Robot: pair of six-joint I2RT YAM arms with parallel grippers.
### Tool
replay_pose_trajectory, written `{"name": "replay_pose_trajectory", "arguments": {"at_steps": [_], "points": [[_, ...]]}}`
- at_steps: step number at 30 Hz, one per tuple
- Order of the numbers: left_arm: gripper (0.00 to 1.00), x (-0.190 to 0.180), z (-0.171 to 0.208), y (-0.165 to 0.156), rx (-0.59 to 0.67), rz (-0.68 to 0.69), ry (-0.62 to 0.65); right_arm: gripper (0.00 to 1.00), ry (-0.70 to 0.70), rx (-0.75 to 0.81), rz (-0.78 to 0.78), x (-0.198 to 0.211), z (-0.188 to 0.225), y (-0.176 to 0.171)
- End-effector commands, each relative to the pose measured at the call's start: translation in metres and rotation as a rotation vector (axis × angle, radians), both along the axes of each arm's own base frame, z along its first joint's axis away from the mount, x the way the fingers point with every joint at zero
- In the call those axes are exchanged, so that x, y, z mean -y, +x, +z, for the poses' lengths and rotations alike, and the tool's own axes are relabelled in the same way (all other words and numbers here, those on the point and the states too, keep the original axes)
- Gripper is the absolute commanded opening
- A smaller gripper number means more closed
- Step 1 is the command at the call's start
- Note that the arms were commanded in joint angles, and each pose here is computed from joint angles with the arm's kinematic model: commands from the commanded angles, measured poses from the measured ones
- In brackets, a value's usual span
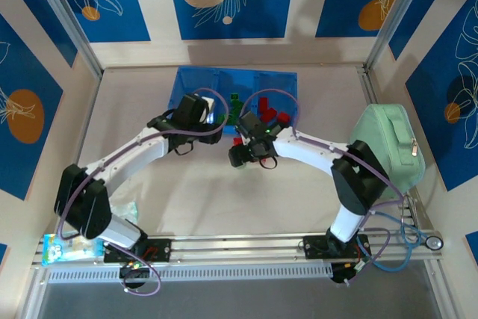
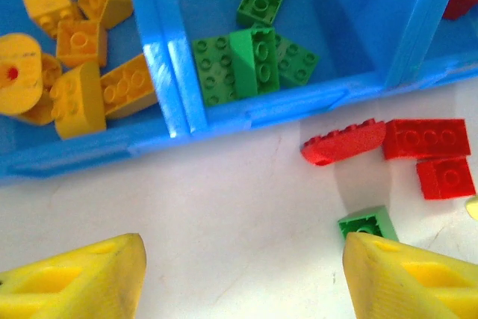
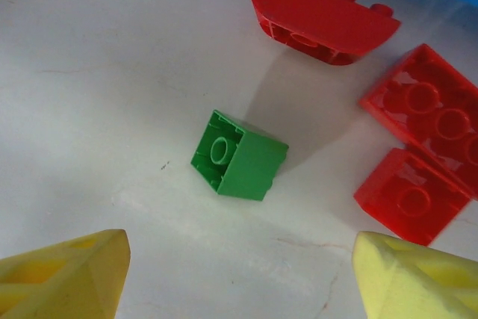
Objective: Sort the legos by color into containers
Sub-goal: Pick up the lego from the center of the table.
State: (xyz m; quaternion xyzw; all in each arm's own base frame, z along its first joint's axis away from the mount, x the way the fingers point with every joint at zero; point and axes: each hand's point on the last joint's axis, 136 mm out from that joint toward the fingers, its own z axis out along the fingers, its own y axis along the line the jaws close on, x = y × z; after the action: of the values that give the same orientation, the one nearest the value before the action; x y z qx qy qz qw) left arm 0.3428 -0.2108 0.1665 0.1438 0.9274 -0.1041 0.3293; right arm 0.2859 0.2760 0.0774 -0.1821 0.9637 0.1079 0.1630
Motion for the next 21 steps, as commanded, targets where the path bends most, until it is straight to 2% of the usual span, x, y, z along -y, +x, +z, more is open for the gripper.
{"name": "replay_pose_trajectory", "arguments": {"at_steps": [1,21], "points": [[0.7,-0.014,0.003,-0.007,0.024,0.06,-0.027,0.79,-0.023,-0.058,0.015,-0.008,-0.007,-0.005],[0.7,-0.06,-0.06,-0.074,-0.07,0.201,-0.082,0.79,-0.063,-0.174,-0.008,-0.029,-0.042,0.0]]}}
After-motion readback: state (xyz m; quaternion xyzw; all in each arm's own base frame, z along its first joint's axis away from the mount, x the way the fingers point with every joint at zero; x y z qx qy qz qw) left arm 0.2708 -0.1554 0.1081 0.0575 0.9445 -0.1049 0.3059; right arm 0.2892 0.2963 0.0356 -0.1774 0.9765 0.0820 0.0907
